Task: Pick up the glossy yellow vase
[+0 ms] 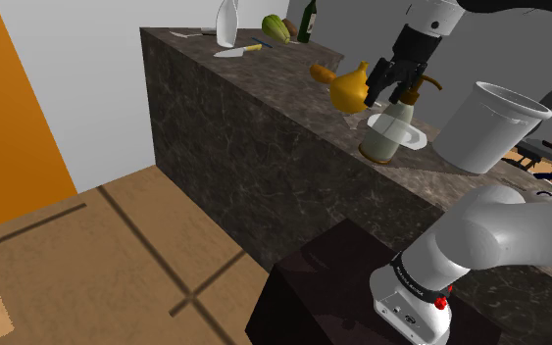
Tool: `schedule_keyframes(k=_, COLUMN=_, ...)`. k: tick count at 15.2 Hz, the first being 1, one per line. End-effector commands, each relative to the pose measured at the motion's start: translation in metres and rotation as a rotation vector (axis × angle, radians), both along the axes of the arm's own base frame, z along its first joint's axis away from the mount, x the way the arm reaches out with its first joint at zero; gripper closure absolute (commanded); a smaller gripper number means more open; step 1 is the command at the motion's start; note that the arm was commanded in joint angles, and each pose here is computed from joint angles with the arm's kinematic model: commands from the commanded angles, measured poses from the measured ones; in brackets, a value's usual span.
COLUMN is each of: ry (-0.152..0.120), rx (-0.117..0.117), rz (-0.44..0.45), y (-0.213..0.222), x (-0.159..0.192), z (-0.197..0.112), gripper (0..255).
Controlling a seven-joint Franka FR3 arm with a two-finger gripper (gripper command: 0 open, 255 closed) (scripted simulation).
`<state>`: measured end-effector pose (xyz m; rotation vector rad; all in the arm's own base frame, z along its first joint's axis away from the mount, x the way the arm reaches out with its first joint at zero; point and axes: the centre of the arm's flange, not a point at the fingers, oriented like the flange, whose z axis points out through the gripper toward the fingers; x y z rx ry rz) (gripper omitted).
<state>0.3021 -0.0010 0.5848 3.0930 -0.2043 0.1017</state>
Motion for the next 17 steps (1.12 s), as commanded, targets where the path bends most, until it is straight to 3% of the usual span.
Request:
schedule_keyframes(k=1, ry=0.0, rx=0.0, rz=0.0, y=0.0, x=0.0, z=0.0, gripper=0)
schedule_keyframes(k=17, ry=-0.023, rx=0.025, rz=-0.022, y=-0.164, x=0.134, z=0.009, gripper=0)
